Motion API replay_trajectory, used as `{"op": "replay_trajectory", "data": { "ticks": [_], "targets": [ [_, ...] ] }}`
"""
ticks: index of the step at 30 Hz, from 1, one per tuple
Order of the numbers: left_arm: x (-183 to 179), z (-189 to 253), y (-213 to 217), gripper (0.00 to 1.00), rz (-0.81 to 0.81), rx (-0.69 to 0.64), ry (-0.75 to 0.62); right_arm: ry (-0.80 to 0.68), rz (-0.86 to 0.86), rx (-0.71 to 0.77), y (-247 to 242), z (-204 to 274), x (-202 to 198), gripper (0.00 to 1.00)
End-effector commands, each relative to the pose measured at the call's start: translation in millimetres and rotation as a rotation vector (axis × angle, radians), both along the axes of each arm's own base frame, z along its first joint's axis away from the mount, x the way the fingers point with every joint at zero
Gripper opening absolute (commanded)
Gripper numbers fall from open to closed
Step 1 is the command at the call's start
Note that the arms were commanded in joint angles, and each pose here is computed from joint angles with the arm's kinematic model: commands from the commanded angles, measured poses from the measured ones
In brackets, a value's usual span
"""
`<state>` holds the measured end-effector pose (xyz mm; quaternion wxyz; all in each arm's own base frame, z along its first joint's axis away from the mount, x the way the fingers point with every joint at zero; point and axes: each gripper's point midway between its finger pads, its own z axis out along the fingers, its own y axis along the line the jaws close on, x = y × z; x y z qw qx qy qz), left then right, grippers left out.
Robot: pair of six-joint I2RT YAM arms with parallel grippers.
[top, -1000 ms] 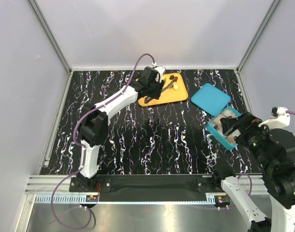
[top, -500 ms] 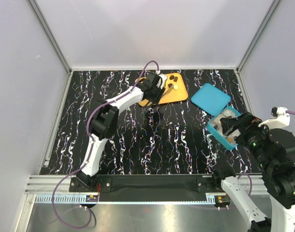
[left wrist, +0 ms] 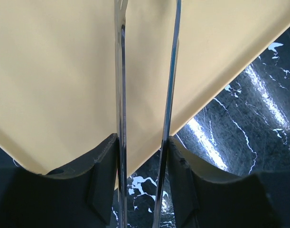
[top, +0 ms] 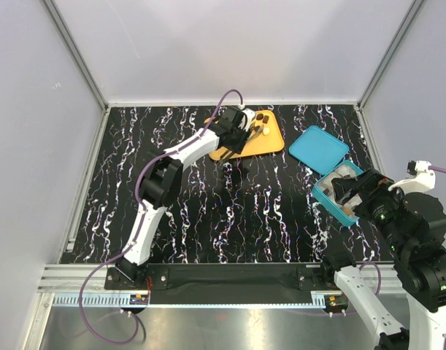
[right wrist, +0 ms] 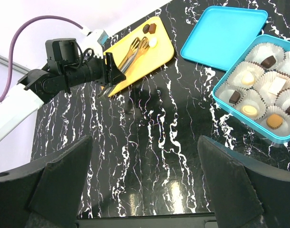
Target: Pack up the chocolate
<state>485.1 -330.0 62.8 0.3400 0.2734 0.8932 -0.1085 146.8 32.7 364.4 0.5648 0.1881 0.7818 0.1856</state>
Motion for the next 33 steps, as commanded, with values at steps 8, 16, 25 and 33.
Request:
{"op": "replay_trajectory", "data": {
  "ticks": [8,16,25,33],
  "targets": [
    [5,27,-1,0.41,-0.018,-0.015,-0.05,-0.021,0.003,-0.019,2,1,14,1.0],
    [-4,48,0,0.38,-0.015,0.008,-0.091,-0.024,0.006,-0.021,2,1,13,1.0],
    [-8,76,-1,0.36,0.006,-0.024,-0.124,-0.033,0.012,-0.013,3,5,11,1.0],
    [-28,107,-21,0.35,-0.043,-0.066,-0.152,-0.034,0.023,0.006,5,6,9,1.0]
  ]
}}
